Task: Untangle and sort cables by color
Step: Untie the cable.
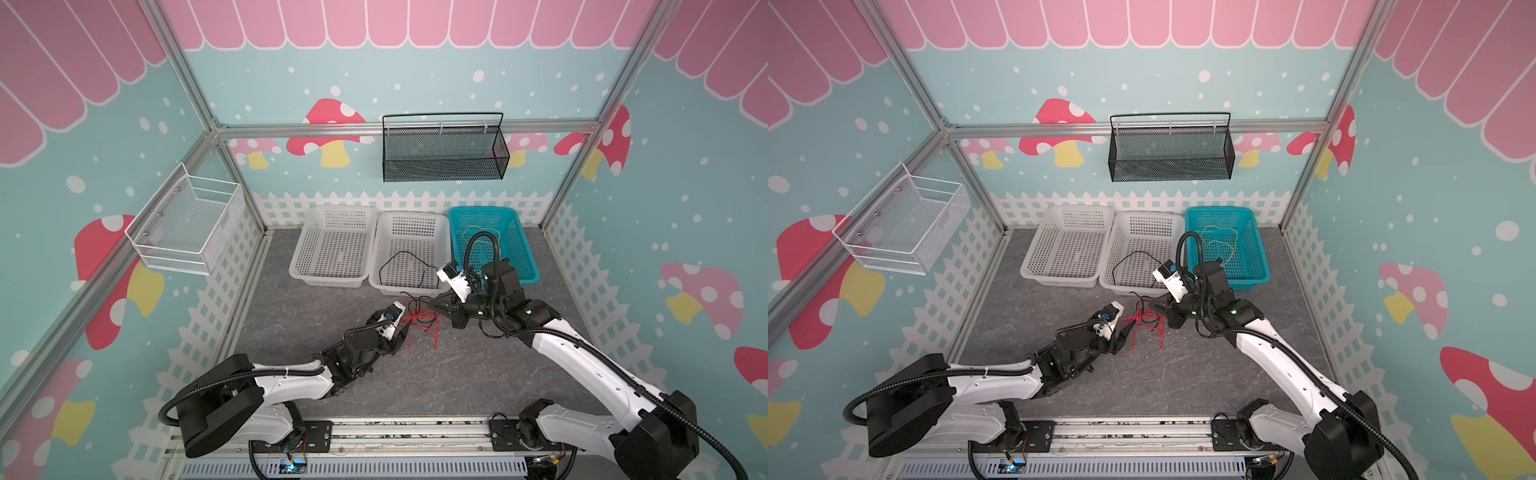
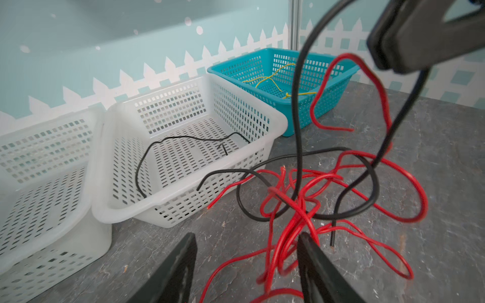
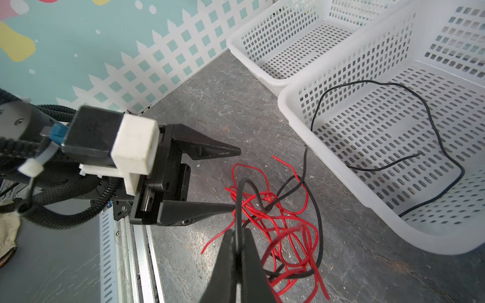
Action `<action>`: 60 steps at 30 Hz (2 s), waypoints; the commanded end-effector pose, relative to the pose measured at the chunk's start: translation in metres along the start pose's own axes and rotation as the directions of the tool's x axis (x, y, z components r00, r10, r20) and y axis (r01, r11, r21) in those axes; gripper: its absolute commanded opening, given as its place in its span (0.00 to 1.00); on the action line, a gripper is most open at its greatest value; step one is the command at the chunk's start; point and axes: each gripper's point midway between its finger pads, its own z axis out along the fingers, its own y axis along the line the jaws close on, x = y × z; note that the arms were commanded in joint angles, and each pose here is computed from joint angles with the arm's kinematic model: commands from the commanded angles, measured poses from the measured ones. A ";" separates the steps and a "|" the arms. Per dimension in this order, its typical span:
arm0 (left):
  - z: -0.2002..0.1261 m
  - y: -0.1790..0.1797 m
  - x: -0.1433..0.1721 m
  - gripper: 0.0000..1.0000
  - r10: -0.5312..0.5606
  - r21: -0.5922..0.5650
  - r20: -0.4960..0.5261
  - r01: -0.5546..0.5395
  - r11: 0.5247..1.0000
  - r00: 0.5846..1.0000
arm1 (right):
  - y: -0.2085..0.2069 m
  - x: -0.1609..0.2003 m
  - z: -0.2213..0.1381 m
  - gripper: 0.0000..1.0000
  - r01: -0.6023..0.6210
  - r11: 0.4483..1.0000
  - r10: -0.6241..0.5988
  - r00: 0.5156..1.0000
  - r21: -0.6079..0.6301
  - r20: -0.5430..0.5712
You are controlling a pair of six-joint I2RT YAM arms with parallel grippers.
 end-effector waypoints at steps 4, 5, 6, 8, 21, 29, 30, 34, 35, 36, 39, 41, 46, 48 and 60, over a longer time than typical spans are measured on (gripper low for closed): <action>0.005 -0.015 -0.003 0.61 0.052 0.073 0.012 -0.053 0.996 0.999 | 0.013 -0.019 -0.011 0.00 0.068 0.997 -0.067 0.997 -0.024 0.042; 0.005 -0.015 -0.002 0.61 0.058 0.073 0.010 -0.059 0.996 0.998 | 0.014 -0.020 -0.011 0.00 0.072 0.997 -0.070 0.997 -0.028 0.044; 0.006 -0.016 -0.002 0.61 0.066 0.077 0.008 -0.066 0.995 0.998 | 0.015 -0.021 -0.012 0.00 0.074 0.997 -0.072 0.996 -0.029 0.046; 0.008 -0.017 -0.001 0.56 0.077 0.081 0.002 -0.077 0.994 0.997 | 0.016 -0.023 -0.012 0.00 0.078 0.996 -0.077 0.996 -0.031 0.050; 0.016 -0.015 0.026 0.00 0.027 0.048 -0.090 -0.023 0.999 0.996 | -0.004 -0.052 -0.022 0.00 0.046 0.993 -0.058 0.993 0.112 0.102; 0.000 0.011 0.075 0.00 -0.095 -0.116 -0.265 0.066 0.991 0.959 | -0.059 -0.078 -0.054 0.00 -0.080 0.886 -0.012 0.981 0.457 0.194; -0.003 0.014 0.081 0.00 -0.111 -0.133 -0.289 0.074 0.988 0.951 | -0.065 -0.080 -0.059 0.00 -0.092 0.865 -0.011 0.979 0.494 0.202; -0.013 0.024 0.098 0.00 -0.162 -0.191 -0.357 0.098 0.977 0.920 | -0.083 -0.086 -0.081 0.00 -0.146 0.793 -0.004 0.970 0.592 0.245; -0.016 0.028 0.102 0.00 -0.182 -0.209 -0.371 0.109 0.972 0.911 | -0.086 -0.088 -0.087 0.00 -0.159 0.775 -0.005 0.966 0.611 0.258; -0.018 0.031 0.105 0.00 -0.206 -0.225 -0.379 0.126 0.966 0.902 | -0.090 -0.089 -0.093 0.00 -0.169 0.759 -0.005 0.964 0.629 0.265; -0.025 0.043 0.116 0.00 -0.277 -0.274 -0.398 0.175 0.946 0.875 | -0.099 -0.092 -0.109 0.00 -0.191 0.710 -0.004 0.961 0.678 0.276; -0.029 0.050 0.121 0.00 -0.324 -0.300 -0.397 0.212 0.930 0.859 | -0.104 -0.092 -0.119 0.00 -0.199 0.676 -0.004 0.962 0.709 0.274; -0.039 0.070 0.126 0.00 -0.417 -0.361 -0.366 0.286 0.888 0.832 | -0.116 -0.096 -0.143 0.00 -0.215 0.600 -0.008 0.961 0.770 0.275; -0.041 0.075 0.126 0.00 -0.438 -0.371 -0.355 0.305 0.877 0.826 | -0.117 -0.099 -0.151 0.00 -0.222 0.584 -0.017 0.958 0.780 0.286; -0.045 0.090 0.136 0.00 -0.509 -0.444 -0.359 0.337 0.830 0.782 | -0.117 -0.126 -0.205 0.00 -0.265 0.483 -0.074 0.937 0.835 0.341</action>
